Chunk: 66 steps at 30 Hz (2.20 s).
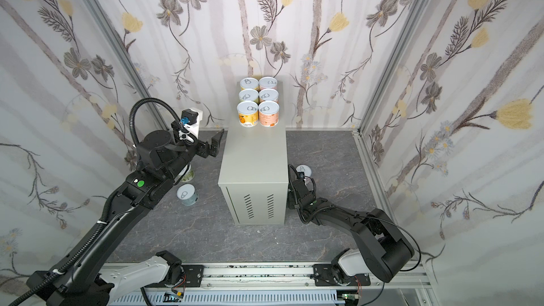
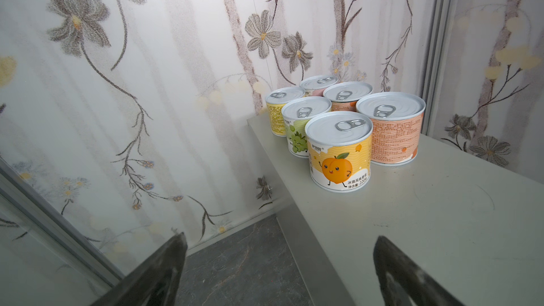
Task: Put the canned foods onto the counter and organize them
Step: 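Close the right gripper around the light-blue can on the floor, then lift the light-blue can with the right gripper above the cabinet top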
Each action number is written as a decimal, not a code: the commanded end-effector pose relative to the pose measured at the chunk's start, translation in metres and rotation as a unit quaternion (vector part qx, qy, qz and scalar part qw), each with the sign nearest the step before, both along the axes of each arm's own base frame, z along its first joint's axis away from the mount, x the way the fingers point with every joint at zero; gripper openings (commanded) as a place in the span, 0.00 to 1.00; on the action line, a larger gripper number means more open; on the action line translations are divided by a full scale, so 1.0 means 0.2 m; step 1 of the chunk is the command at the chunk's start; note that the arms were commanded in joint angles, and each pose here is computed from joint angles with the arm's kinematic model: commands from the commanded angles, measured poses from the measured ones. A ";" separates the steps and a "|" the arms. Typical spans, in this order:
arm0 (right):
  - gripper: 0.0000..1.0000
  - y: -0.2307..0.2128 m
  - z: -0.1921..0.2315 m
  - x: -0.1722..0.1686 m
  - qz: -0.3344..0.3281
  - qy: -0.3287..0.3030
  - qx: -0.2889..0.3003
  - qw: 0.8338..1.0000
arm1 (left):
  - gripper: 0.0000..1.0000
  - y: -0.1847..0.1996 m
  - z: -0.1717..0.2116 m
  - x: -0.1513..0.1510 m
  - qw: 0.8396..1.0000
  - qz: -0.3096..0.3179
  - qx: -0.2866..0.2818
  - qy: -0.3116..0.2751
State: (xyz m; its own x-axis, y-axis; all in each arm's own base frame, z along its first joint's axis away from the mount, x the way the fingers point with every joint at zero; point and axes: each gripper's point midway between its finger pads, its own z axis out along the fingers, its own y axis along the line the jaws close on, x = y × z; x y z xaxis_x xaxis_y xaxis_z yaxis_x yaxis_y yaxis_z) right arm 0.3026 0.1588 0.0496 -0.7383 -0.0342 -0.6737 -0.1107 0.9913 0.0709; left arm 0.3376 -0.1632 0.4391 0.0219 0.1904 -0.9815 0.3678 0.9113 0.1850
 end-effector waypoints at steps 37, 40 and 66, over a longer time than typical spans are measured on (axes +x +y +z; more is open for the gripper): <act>0.58 -0.26 0.96 -0.14 -0.024 -0.086 0.005 0.996 | 1.00 0.08 0.04 0.07 0.999 0.022 -0.005 -0.044; 0.57 -0.27 1.12 -0.13 -0.027 -0.096 0.009 0.995 | 1.00 0.08 0.05 0.07 0.999 0.019 -0.007 -0.049; 0.57 -0.01 1.95 0.12 0.076 -0.169 0.037 0.982 | 1.00 0.12 0.03 0.05 0.999 0.011 0.001 -0.044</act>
State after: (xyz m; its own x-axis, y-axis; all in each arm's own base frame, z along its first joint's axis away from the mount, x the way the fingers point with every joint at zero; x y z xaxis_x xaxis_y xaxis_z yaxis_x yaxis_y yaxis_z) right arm 0.3242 0.1508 0.4247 -0.5064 -0.0785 -0.8587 -0.2533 0.9655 0.0611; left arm 0.3505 -0.1390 0.4390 0.0767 0.1924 -0.9783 0.3272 0.9220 0.2070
